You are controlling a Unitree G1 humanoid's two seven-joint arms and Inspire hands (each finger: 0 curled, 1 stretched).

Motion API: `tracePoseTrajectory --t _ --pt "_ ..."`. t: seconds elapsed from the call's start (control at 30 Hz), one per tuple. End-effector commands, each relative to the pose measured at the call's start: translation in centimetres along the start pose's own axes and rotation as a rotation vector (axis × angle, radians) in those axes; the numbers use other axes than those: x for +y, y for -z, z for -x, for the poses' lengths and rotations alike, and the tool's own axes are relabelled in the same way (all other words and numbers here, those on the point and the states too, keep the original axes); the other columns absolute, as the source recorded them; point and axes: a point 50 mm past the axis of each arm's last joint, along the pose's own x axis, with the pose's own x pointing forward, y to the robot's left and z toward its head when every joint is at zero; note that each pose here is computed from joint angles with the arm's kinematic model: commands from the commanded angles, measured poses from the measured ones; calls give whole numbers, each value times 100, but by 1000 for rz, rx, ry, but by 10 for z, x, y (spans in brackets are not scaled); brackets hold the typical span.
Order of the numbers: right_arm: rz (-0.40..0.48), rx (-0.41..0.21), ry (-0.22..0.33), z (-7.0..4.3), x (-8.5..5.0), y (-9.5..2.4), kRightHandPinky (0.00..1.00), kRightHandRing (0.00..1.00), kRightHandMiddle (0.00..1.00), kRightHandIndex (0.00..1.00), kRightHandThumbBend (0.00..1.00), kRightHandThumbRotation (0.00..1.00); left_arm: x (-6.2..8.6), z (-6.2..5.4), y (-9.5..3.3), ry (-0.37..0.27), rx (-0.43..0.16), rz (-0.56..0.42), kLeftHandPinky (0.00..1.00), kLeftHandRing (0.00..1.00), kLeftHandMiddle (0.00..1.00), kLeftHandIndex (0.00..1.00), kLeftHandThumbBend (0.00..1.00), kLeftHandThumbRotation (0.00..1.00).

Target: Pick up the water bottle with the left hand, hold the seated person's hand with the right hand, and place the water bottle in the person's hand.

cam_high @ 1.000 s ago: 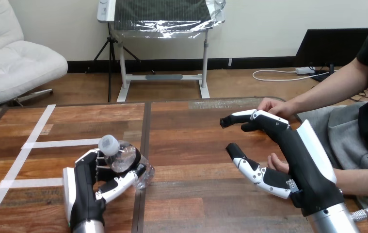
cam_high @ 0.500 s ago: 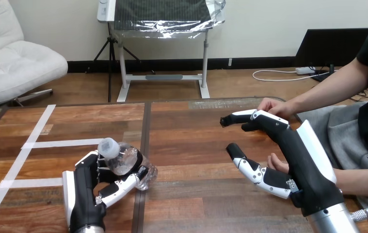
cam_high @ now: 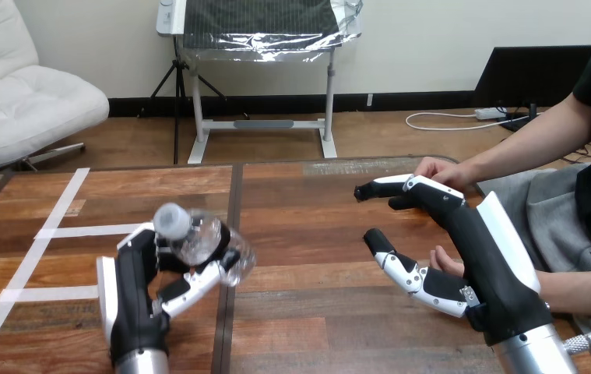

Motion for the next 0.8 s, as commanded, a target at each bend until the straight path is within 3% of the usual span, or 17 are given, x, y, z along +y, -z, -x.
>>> tracePoseTrajectory --t 0.0,0.33,0.77 --pt "2 -93 48 -18 -10 -13 73 76 74 67 40 0 -5 -20 -38 -3 -177 57 45 44 45 49 65 0" --pt "27 -96 63 -18 -15 -12 67 72 73 67 45 0 -6 -14 -45 25 -220 82 44 43 45 49 64 0" --pt "90 -59 73 -18 -24 -10 69 77 77 70 52 0 -7 -7 -55 52 -288 111 43 42 44 49 63 0"
